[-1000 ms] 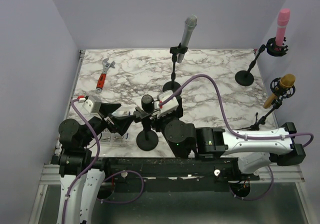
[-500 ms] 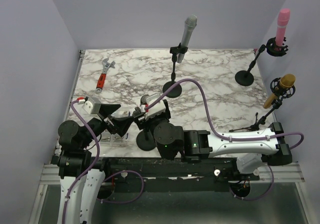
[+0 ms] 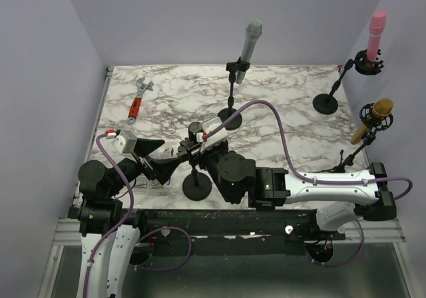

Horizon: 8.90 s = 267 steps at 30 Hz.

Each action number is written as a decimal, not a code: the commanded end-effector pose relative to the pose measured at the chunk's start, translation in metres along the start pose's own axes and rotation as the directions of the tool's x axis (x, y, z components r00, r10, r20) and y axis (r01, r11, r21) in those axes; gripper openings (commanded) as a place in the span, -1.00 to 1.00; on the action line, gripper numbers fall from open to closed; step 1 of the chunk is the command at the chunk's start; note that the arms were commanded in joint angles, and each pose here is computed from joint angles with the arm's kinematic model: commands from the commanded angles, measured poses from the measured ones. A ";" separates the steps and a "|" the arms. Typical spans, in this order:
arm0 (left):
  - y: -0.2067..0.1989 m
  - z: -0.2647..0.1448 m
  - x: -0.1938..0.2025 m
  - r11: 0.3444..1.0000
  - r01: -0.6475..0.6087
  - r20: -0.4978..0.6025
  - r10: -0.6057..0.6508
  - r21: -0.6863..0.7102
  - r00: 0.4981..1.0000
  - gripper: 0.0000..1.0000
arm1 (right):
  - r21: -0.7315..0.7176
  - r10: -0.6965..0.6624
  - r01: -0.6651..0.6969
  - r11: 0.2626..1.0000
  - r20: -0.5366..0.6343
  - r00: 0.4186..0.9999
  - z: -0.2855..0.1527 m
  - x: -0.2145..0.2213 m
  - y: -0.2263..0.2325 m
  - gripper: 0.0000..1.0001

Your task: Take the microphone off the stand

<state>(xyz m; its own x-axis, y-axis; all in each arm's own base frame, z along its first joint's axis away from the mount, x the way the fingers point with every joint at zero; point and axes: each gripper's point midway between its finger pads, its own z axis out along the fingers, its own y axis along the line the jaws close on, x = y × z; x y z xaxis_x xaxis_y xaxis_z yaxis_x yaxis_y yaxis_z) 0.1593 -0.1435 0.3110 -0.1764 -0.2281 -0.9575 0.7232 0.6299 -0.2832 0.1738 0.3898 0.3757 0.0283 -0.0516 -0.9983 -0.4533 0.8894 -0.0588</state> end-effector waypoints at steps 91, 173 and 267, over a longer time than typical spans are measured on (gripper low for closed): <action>-0.018 0.054 0.042 0.953 -0.058 -0.261 0.139 0.296 0.955 -1.00 | -0.441 -0.011 0.022 0.897 0.026 1.000 -0.006 -0.010 0.001 -0.99; -0.034 0.056 0.030 0.955 0.081 -0.261 -0.003 0.286 0.965 0.97 | 0.077 -0.013 0.022 0.997 -0.111 0.994 -0.021 0.017 -0.154 -0.99; -0.009 0.056 0.056 0.983 -0.068 -0.417 0.136 0.172 0.899 0.97 | -0.008 0.099 -0.101 0.995 -0.104 0.990 -0.034 0.037 -0.144 -0.95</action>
<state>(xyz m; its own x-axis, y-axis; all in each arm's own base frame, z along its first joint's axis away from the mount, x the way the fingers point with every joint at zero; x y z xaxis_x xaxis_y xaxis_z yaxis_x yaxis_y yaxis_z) 0.1704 -0.2031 0.2553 -0.4901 0.0731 -0.8686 0.7636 0.5165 -0.3875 0.2109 0.2447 0.3364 -0.1221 -0.0504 -0.9912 -0.4608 0.8874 0.0116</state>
